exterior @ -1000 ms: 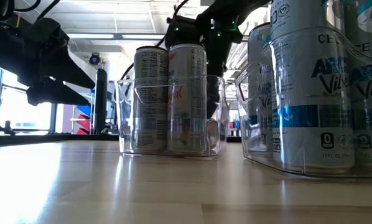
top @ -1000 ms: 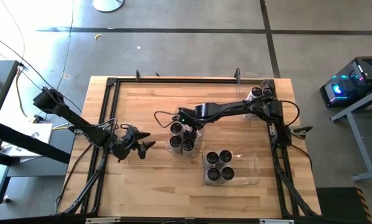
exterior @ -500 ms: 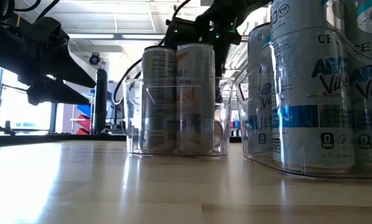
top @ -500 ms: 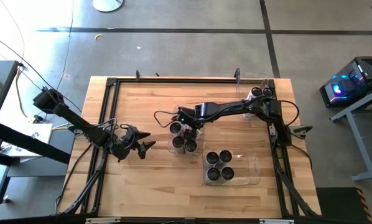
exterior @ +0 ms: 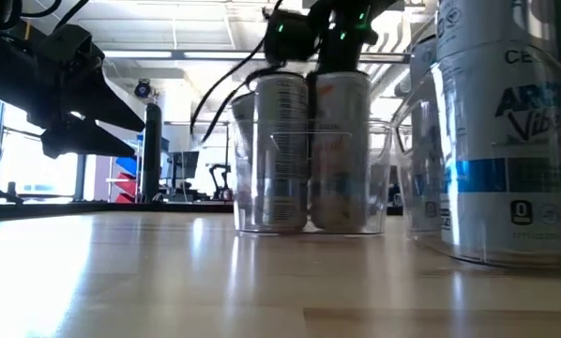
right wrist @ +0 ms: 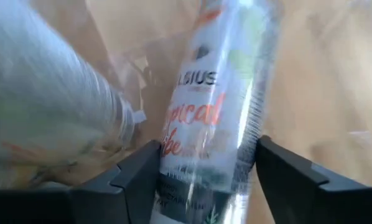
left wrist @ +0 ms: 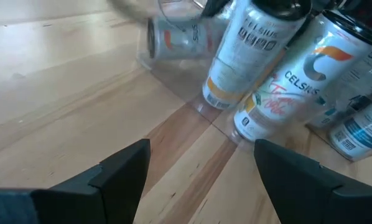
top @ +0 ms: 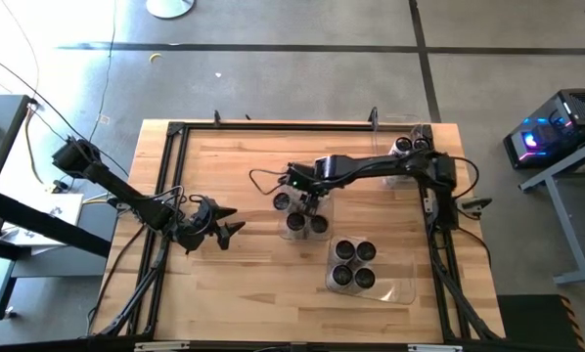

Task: Sort soda cans
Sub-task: Adjust the white/yellow soda cans

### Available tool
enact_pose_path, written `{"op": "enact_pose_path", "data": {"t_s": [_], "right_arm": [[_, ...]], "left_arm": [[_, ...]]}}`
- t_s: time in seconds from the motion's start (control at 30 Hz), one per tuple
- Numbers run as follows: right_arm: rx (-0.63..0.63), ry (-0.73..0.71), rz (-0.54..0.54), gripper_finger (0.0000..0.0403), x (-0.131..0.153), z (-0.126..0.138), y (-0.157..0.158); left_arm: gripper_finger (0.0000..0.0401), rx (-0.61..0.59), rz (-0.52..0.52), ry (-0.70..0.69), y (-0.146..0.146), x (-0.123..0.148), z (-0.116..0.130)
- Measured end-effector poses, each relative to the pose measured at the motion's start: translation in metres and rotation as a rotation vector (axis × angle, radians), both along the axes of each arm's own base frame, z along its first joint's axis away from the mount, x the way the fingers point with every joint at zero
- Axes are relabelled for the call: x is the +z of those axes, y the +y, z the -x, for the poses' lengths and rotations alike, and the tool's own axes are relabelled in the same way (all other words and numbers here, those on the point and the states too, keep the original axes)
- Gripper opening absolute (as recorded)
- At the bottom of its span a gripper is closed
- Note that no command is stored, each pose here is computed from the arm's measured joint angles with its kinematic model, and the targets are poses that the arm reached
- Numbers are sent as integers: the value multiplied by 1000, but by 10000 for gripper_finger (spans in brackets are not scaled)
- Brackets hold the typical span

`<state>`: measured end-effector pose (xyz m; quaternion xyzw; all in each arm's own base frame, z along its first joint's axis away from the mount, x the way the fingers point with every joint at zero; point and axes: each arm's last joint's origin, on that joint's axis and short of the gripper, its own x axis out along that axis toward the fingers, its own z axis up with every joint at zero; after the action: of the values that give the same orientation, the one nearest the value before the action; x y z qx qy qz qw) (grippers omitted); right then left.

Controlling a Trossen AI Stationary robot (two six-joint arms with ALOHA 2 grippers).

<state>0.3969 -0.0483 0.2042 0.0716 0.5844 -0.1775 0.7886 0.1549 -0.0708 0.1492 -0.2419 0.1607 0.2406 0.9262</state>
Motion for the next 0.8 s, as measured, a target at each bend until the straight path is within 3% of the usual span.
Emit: {"op": "enact_pose_path", "data": {"t_s": [0.27, 0.8], "right_arm": [[-19, -10, 35, 215, 16, 8, -8], [-52, -93, 49, 156, 48, 20, -18]], "left_arm": [[282, -13, -16, -15, -1, 2, -2], [282, -69, -215, -30, -7, 43, -22]]}}
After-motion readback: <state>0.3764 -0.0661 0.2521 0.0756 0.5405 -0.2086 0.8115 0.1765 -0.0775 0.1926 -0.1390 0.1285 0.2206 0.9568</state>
